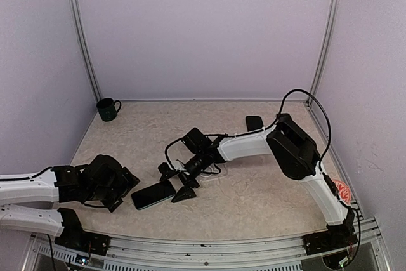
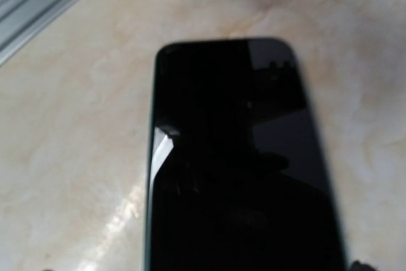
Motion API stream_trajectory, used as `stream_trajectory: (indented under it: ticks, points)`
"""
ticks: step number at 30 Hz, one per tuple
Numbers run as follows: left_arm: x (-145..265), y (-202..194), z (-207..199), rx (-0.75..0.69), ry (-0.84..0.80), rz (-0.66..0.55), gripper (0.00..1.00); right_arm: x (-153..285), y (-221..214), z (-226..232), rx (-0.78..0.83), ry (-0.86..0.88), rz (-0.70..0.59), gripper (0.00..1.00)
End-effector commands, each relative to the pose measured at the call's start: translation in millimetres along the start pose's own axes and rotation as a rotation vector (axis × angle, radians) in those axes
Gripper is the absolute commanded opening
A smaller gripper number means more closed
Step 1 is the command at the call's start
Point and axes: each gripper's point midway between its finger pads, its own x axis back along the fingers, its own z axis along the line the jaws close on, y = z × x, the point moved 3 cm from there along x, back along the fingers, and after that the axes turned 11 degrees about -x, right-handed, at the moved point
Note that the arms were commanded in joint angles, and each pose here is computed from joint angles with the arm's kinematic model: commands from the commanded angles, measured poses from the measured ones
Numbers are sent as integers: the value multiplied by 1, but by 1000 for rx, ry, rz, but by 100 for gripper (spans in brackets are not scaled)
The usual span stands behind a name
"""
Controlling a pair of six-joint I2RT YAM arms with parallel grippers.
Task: Put the phone into the phone case
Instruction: Pick up the phone at the center of the board.
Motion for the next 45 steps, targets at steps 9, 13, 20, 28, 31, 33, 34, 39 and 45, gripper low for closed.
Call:
stream_trajectory:
  ticks: [9,13,20,28,31,33,34,39,45]
  points:
    - [-4,1,-8,-17,-36,-14,99,-25,-7,-3,-19,1,-10,99]
    - [-3,2,-7,-14,-45,-20,99,-25,-3,-8,-11,-31,-26,99]
    - [-4,0,-6,-15,-51,-16,99,-30,-6,-10,-35,-16,-45,99]
    - [-2,2,-4,-7,-63,-25,99,-36,-20,-4,-66,13,-21,100]
    - [-2,4,-4,-4,-68,-27,99,-41,-22,-2,-76,18,-18,98]
    - [-2,4,-5,-4,-72,-26,99,-46,-25,0,-81,20,-17,96]
    - [-2,4,-5,-4,-75,-26,99,-47,-26,1,-83,19,-18,95]
    - [-1,6,-6,-6,-83,-27,99,-51,-30,4,-98,20,-36,86]
    - [1,7,-6,-2,-94,-29,99,-50,-29,7,-96,32,-55,72]
